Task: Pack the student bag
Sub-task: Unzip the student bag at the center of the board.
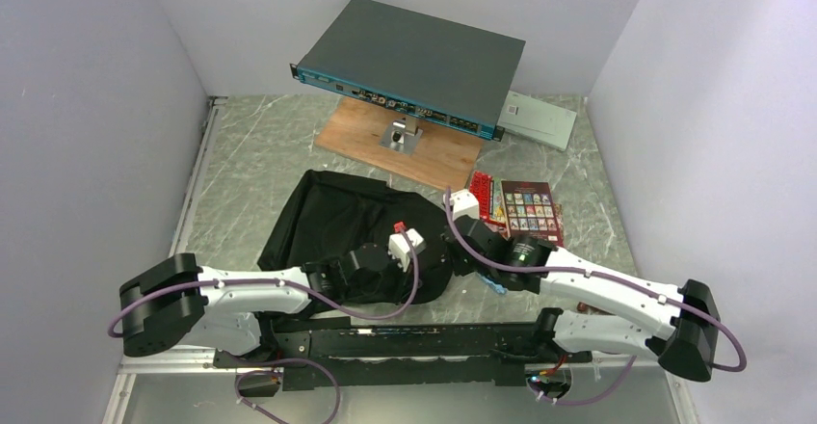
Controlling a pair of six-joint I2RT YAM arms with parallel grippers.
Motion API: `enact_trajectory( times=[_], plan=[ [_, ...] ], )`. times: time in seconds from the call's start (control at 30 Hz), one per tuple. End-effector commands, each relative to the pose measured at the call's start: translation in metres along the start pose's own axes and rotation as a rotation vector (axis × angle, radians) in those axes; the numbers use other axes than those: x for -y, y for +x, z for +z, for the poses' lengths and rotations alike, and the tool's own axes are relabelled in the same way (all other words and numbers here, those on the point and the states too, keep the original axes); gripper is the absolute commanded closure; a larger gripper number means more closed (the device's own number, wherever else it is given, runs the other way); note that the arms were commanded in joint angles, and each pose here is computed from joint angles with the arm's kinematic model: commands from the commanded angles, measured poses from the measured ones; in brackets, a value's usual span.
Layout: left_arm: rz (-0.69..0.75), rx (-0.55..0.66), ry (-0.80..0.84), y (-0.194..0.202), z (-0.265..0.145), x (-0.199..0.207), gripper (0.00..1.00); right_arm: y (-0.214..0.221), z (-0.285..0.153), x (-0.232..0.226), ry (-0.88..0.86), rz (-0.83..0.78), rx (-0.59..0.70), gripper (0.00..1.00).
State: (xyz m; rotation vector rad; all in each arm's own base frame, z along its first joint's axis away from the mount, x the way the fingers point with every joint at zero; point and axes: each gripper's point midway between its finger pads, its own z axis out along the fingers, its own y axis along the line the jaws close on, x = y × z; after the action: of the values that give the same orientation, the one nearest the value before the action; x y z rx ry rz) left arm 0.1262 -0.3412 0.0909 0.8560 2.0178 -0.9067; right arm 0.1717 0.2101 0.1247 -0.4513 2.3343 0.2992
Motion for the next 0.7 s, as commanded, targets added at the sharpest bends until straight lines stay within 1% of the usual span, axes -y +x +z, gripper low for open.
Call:
enact_trajectory(
  times=[0.0, 0.13, 0.2, 0.27, 0.3, 0.37, 0.43, 0.5, 0.53, 0.57, 0.6, 0.63, 0.67],
  plan=[
    [-0.029, -0.068, 0.021, 0.026, -0.006, 0.000, 1.00, -0.031, -0.013, 0.025, 0.077, 0.038, 0.103, 1.00],
    [-0.042, -0.099, 0.037, 0.045, -0.013, -0.001, 1.00, -0.037, 0.001, 0.046, 0.150, 0.036, 0.140, 1.00],
    [-0.050, -0.102, 0.056, 0.051, -0.018, 0.000, 1.00, -0.039, 0.009, 0.063, 0.250, 0.047, 0.161, 1.00],
    [-0.057, -0.104, 0.081, 0.058, -0.024, 0.004, 1.00, -0.047, 0.017, 0.083, 0.375, 0.081, 0.229, 1.00],
    [-0.060, -0.105, 0.093, 0.063, -0.027, 0.005, 1.00, -0.047, 0.023, 0.091, 0.424, 0.085, 0.241, 1.00],
    [-0.068, -0.110, 0.111, 0.070, -0.034, 0.007, 1.00, -0.053, 0.030, 0.101, 0.484, 0.109, 0.285, 1.00],
    [-0.071, -0.124, 0.123, 0.077, -0.040, 0.008, 1.00, -0.061, 0.035, 0.099, 0.469, 0.107, 0.305, 1.00],
    [-0.071, -0.131, 0.141, 0.079, -0.046, 0.010, 1.00, -0.071, 0.039, 0.084, 0.389, 0.073, 0.313, 1.00],
    [-0.072, -0.127, 0.147, 0.078, -0.048, 0.011, 0.97, -0.075, 0.039, 0.074, 0.331, 0.061, 0.317, 1.00],
    [-0.073, -0.111, 0.151, 0.074, -0.051, 0.012, 0.86, -0.076, 0.040, 0.064, 0.267, 0.058, 0.309, 1.00],
    [-0.073, -0.090, 0.156, 0.066, -0.052, 0.015, 0.72, -0.075, 0.038, 0.055, 0.212, 0.057, 0.305, 1.00],
    [-0.067, -0.049, 0.169, 0.052, -0.055, 0.019, 0.55, -0.073, 0.038, 0.047, 0.157, 0.052, 0.296, 1.00],
    [-0.061, -0.010, 0.169, 0.039, -0.057, 0.021, 0.40, -0.072, 0.035, 0.039, 0.109, 0.050, 0.295, 1.00]
  ],
)
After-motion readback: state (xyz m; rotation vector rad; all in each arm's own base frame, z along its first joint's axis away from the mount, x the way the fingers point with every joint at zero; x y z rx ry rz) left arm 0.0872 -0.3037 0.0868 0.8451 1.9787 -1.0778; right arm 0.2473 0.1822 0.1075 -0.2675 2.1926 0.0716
